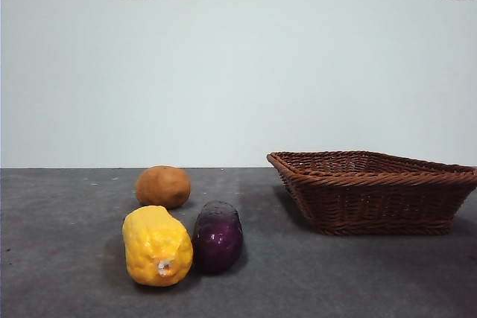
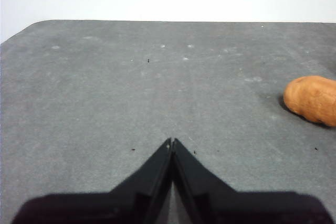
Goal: Help me put the vegetables on the table into the basket
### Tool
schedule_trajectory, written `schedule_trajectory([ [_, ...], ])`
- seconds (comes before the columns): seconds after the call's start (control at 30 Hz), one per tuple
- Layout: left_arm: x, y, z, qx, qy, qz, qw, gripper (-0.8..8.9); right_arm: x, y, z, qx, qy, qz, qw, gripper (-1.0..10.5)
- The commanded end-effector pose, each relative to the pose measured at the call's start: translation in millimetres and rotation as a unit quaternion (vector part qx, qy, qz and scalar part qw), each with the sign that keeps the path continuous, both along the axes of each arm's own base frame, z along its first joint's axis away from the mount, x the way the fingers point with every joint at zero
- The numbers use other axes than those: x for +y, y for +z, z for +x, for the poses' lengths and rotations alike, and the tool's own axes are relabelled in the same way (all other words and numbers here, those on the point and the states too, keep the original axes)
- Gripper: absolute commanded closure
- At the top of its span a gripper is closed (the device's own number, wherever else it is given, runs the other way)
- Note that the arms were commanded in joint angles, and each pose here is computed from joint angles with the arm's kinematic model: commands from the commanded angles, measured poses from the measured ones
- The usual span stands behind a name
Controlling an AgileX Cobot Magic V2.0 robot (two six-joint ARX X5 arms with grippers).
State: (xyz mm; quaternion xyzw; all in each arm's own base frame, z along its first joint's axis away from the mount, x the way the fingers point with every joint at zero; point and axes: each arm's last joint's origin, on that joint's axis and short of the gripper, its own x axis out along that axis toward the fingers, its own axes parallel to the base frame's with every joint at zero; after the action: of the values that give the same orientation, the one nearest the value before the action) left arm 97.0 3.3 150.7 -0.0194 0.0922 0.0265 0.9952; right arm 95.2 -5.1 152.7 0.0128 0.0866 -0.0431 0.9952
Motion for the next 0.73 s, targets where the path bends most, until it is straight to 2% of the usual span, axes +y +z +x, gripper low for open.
schedule_trajectory([
  [0.03,0.3,-2.9,0.5,0.002,0.001,-0.003,1.000,8.17,-0.1,-2.7,0.4,0.002,0.000,-0.002,1.000,9.5],
  [0.73,0.3,-2.9,0.5,0.001,0.001,-0.007,1.000,8.17,0.2,-2.8,0.4,0.003,0.005,0.001,1.000,9.5],
])
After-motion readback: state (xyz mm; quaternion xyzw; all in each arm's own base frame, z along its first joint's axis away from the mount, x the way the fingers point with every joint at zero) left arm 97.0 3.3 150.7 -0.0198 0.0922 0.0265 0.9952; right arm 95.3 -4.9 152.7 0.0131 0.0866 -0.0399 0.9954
